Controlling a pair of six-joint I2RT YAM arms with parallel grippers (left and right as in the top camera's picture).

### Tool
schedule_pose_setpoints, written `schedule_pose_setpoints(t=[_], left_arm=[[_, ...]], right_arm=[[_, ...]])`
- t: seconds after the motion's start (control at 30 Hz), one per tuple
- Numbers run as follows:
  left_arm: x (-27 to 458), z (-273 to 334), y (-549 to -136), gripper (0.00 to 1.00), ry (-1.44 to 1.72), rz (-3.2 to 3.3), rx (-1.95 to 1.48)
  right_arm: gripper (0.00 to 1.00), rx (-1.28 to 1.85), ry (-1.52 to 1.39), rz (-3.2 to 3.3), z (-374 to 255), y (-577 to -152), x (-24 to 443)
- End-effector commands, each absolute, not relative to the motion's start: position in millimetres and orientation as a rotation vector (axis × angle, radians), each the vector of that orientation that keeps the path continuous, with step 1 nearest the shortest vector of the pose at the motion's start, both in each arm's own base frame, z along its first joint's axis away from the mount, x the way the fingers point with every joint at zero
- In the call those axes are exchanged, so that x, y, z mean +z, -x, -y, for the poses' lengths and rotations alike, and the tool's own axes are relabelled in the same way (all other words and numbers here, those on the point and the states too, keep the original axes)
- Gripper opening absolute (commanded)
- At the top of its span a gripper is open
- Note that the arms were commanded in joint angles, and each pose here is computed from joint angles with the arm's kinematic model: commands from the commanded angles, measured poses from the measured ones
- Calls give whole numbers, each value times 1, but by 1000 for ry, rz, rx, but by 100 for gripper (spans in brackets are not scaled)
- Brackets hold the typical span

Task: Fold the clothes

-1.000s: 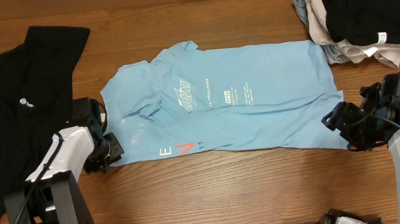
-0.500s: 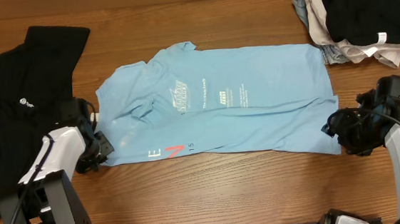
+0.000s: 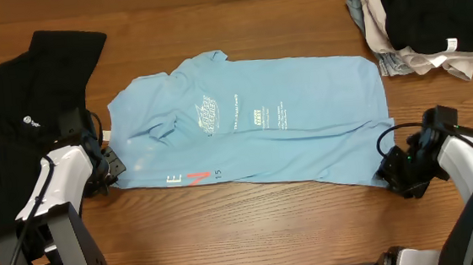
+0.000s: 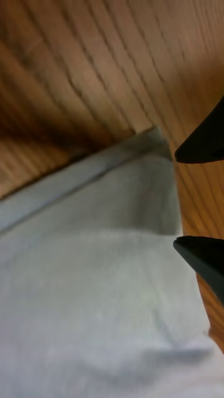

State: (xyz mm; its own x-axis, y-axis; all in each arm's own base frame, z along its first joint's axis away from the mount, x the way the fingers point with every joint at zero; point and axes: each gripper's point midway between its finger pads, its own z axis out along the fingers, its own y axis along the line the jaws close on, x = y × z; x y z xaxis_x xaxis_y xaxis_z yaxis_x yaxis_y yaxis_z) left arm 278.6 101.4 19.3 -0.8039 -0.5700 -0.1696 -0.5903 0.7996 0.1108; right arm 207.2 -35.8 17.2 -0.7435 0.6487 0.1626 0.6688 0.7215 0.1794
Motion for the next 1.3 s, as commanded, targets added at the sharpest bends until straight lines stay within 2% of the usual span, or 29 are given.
schedule_pose_setpoints(t=[0.0, 0.2, 0.53, 0.63, 0.87, 1.27], left_arm=[[24, -108, -286, 4, 902, -2844, 269], [24, -108, -286, 4, 901, -2841, 268], [24, -108, -286, 4, 900, -2842, 269], [24, -108, -285, 4, 892, -2852, 271], [37, -109, -281, 4, 834, -2911, 299], [87, -128, -282, 4, 844, -2924, 459]], right_arm=[[42, -208, 1101, 2815, 48, -198, 9], [42, -193, 1109, 2841, 52, -205, 5], [15, -190, 1115, 2852, 54, -208, 5], [4, -190, 1116, 2848, 53, -207, 5], [4, -189, 1211, 2767, 62, -198, 12], [4, -231, 1339, 2670, 81, -189, 29]])
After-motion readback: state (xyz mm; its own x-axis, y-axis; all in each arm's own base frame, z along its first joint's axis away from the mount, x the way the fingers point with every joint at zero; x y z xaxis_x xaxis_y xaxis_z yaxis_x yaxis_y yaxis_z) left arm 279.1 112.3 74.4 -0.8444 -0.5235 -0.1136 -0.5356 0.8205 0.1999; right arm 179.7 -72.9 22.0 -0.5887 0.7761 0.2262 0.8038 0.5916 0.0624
